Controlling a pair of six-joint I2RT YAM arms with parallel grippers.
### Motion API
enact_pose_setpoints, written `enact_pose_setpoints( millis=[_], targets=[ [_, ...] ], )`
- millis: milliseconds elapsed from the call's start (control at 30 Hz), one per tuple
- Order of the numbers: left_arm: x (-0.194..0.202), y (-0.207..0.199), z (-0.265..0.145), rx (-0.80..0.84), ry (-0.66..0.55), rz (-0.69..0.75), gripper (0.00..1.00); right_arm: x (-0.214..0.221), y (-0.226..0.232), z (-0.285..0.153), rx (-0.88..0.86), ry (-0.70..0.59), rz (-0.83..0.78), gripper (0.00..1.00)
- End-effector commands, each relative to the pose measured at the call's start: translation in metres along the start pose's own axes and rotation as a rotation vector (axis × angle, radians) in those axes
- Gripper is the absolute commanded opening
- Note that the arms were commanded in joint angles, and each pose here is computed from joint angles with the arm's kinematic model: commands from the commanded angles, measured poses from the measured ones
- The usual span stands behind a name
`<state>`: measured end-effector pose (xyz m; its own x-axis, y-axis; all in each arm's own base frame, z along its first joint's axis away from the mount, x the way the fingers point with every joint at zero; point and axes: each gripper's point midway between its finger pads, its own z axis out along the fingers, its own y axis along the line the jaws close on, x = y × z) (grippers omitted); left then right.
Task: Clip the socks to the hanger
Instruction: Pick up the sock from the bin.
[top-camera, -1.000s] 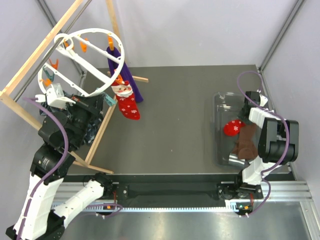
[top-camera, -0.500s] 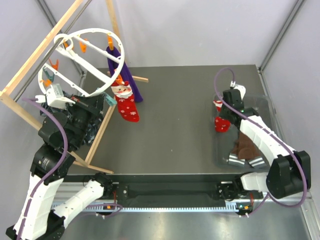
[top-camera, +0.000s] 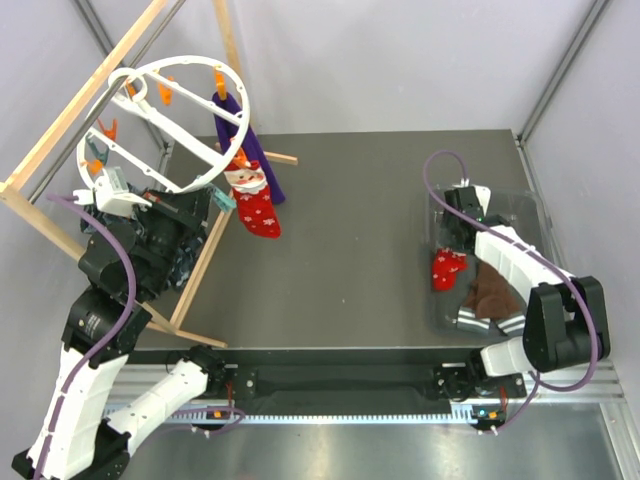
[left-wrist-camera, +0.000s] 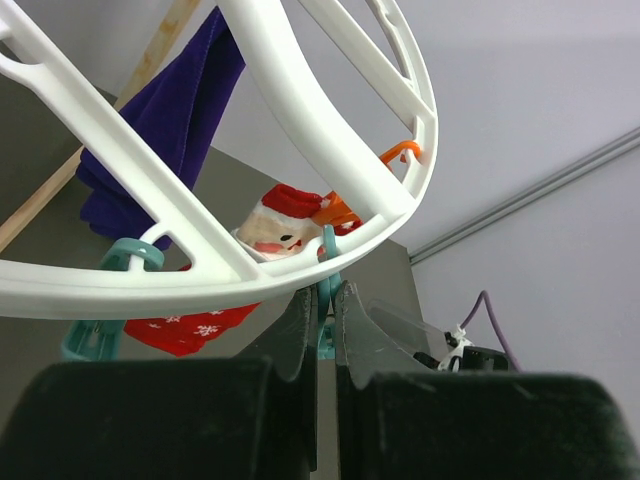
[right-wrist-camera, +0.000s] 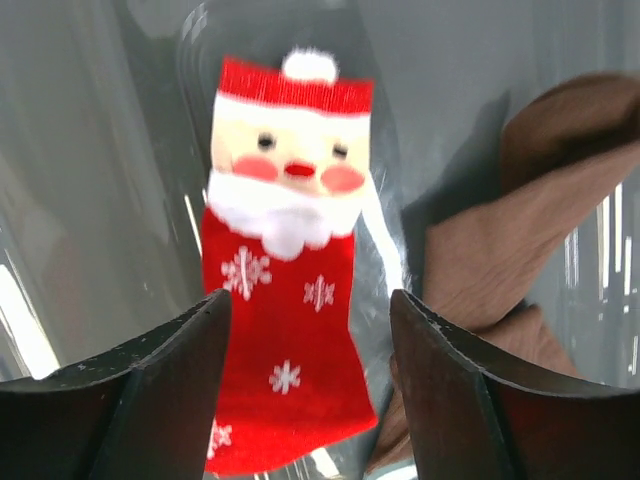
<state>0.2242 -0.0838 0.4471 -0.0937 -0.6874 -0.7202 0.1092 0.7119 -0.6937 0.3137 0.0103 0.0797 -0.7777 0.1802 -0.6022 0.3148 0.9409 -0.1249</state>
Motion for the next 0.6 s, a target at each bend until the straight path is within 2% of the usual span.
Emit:
enact_pose_setpoints(
  millis=[0,67,200,400,567],
  targets=[
    [0.014,-0.005,0.001,0.024,0.066,-0.007,0.0,-0.047,-0.007,-0.003,0.009,-0.092,0.053,0.63],
    [0.014,-0.005,0.0,0.024,0.07,-0.004,0.0,-0.061,-0.014,-0.001,0.015,-0.107,0.1,0.58],
    [0.01,-0.003,0.001,0.011,0.053,0.0,0.0,-0.072,-0.01,0.011,-0.02,-0.111,0.134,0.57],
    [0.013,-0.008,0.006,0.022,0.07,0.005,0.0,-0.044,0.008,0.052,-0.037,0.003,0.115,0.56],
    [0.016,-0.011,0.007,0.038,0.082,0.009,0.0,-0.022,0.009,0.063,-0.02,0.061,0.112,0.57]
  ],
)
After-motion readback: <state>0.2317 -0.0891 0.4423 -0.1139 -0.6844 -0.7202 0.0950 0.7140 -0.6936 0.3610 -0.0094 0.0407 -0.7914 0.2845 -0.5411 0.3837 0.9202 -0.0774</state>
